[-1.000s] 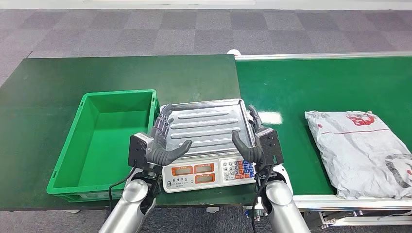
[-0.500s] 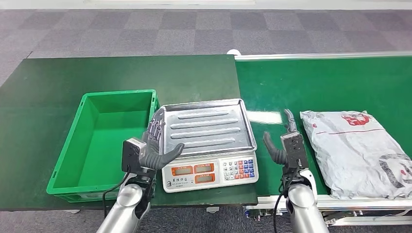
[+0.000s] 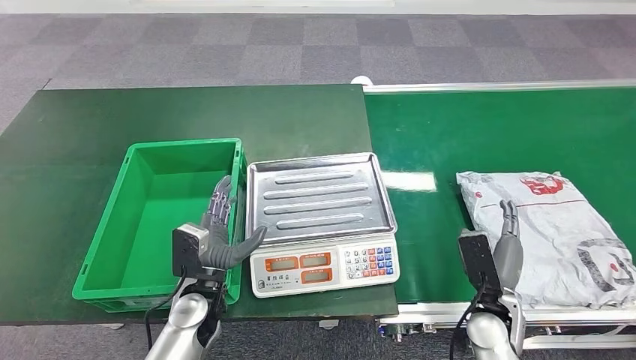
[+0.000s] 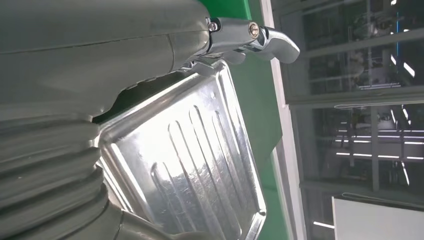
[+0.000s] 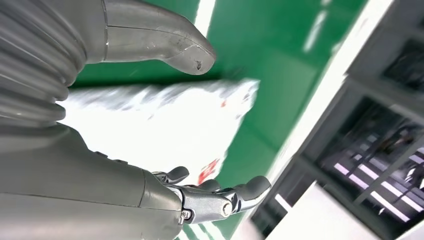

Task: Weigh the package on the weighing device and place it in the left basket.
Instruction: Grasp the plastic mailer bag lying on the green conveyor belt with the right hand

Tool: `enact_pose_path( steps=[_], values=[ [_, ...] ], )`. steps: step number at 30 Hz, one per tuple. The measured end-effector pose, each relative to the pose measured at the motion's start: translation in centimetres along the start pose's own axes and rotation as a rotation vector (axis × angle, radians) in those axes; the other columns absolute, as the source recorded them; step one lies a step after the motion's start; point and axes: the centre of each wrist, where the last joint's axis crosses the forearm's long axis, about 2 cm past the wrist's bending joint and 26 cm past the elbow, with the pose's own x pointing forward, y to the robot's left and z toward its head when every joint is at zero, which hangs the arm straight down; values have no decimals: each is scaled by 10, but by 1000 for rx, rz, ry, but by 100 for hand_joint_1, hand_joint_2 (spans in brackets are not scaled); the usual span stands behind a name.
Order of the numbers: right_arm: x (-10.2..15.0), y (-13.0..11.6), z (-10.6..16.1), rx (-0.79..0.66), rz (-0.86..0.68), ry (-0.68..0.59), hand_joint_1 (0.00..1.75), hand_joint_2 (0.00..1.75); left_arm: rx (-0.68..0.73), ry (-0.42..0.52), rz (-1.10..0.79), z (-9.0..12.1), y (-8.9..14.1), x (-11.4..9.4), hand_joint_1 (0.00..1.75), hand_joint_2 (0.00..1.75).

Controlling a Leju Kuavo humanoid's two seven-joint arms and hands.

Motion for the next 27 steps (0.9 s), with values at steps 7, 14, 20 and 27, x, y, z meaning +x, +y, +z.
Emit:
enact_pose_path(
  steps=[7, 14, 20, 27],
  values=[
    [-19, -17, 26, -55, 122, 57, 0, 175, -12, -17, -24, 16, 0, -2, 0, 175],
    [-25, -24, 34, -89, 153, 88, 0, 175, -23, -21, -30, 22, -4, -2, 0, 175],
    [-24, -24, 36, -90, 166, 85, 0, 175, -23, -18, -25, 22, -5, -2, 0, 175],
    [-23, -23, 35, -87, 170, 103, 0, 175, -21, -11, -23, 22, -6, 0, 0, 175]
  ],
)
